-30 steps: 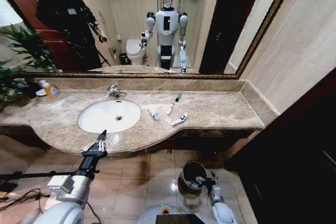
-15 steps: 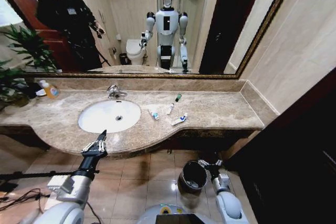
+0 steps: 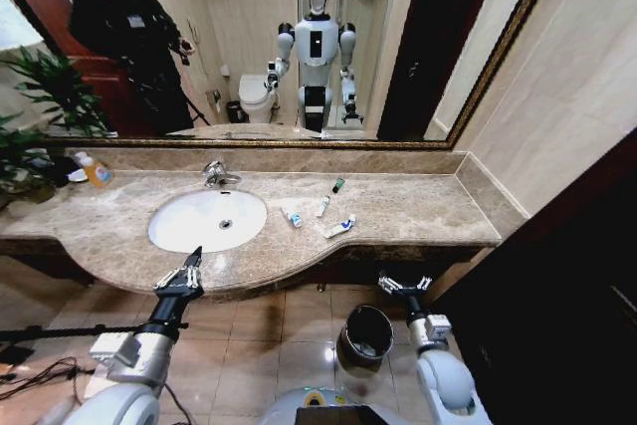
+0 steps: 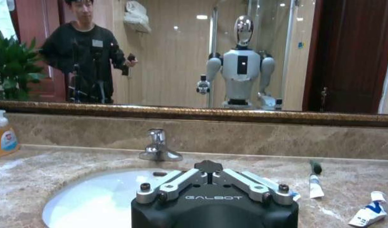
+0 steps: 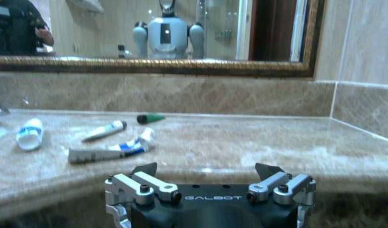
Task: Pick up the trash from the sink and place it in the trash bin.
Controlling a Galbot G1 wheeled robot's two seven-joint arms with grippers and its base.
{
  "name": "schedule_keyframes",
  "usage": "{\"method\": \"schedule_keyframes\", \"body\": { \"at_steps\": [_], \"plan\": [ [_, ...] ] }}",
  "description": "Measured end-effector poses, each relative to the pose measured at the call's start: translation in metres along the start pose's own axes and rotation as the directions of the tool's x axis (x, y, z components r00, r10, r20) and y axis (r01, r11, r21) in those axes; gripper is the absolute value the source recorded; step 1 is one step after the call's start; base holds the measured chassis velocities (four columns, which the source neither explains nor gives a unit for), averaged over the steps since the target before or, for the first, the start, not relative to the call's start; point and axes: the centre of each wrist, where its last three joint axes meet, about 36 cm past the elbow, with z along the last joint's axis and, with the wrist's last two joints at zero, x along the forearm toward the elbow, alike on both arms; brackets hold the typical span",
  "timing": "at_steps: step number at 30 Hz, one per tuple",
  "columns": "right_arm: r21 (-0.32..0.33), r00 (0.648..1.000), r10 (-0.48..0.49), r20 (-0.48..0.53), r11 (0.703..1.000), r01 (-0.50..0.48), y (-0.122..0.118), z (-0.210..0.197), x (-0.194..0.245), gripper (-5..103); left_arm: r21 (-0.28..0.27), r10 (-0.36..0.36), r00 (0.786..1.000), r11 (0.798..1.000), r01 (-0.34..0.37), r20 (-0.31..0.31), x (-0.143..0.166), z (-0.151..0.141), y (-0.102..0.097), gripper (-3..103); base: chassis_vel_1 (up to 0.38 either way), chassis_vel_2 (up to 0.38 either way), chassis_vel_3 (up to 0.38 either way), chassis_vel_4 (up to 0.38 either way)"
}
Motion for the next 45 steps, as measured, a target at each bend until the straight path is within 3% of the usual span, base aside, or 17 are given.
{"method": "schedule_keyframes", "body": {
  "at_steps": [7, 19, 27, 34, 45],
  "plan": [
    [-0.007, 0.999, -0.034, 0.033, 0.999, 0.034, 0.009, -0.025, -0.023, 100, 0.000, 0.000, 1.000, 1.000, 0.000, 0.000, 0.000, 0.000, 0.000, 0, 0.000, 0.000, 0.000, 0.000],
    [-0.024, 0.994, -0.107, 0.006, 0.994, 0.107, 0.021, -0.036, -0.052, 100, 0.000, 0.000, 1.000, 1.000, 0.000, 0.000, 0.000, 0.000, 0.000, 0, 0.000, 0.000, 0.000, 0.000],
    [-0.014, 0.980, -0.201, -0.011, 0.980, 0.200, 0.043, -0.040, -0.091, 100, 0.000, 0.000, 1.000, 1.000, 0.000, 0.000, 0.000, 0.000, 0.000, 0, 0.000, 0.000, 0.000, 0.000],
    [-0.044, 0.963, -0.267, -0.043, 0.963, 0.265, 0.064, -0.044, -0.131, 100, 0.000, 0.000, 1.000, 1.000, 0.000, 0.000, 0.000, 0.000, 0.000, 0, 0.000, 0.000, 0.000, 0.000],
    [-0.098, 0.964, -0.238, -0.119, 0.969, 0.228, 0.075, -0.041, -0.161, 100, 0.000, 0.000, 1.000, 1.000, 0.000, 0.000, 0.000, 0.000, 0.000, 0, 0.000, 0.000, 0.000, 0.000]
  ]
}}
